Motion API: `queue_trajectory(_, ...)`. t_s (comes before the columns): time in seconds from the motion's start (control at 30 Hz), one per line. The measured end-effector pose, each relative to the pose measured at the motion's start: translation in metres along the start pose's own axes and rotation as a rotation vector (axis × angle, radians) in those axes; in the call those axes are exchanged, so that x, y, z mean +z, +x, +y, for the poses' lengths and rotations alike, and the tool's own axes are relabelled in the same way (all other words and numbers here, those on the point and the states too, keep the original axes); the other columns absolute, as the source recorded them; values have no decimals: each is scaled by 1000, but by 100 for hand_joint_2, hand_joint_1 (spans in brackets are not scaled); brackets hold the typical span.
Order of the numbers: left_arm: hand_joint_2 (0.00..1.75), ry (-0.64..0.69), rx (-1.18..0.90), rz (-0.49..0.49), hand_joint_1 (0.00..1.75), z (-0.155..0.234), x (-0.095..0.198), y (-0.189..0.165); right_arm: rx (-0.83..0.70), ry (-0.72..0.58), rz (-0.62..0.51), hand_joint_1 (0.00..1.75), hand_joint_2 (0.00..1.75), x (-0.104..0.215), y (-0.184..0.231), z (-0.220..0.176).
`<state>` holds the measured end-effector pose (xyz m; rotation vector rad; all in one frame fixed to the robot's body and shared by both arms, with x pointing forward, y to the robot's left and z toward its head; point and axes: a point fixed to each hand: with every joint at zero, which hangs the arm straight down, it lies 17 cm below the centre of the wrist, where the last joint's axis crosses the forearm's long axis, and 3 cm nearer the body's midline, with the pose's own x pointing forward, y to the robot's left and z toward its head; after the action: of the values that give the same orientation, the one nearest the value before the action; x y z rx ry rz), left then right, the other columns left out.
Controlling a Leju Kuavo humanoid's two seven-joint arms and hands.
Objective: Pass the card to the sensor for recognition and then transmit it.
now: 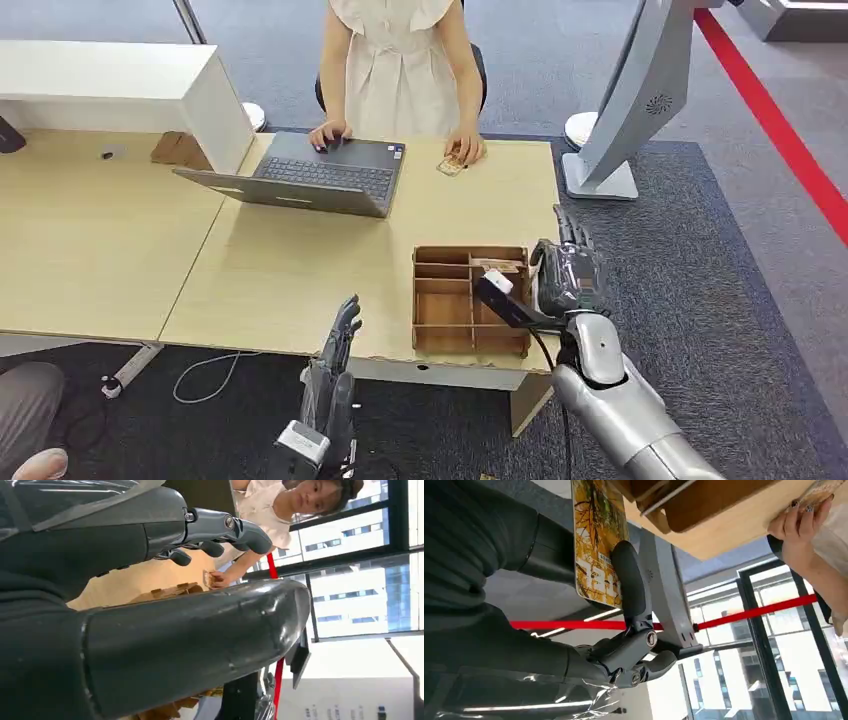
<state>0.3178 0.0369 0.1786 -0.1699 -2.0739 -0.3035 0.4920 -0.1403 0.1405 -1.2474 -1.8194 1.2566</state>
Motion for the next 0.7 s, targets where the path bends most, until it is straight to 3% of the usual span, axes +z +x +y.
queue_trajectory(0.7,0,13,-3,0,0,4,3,-1,3,29,79,175,175,-2,-28,13)
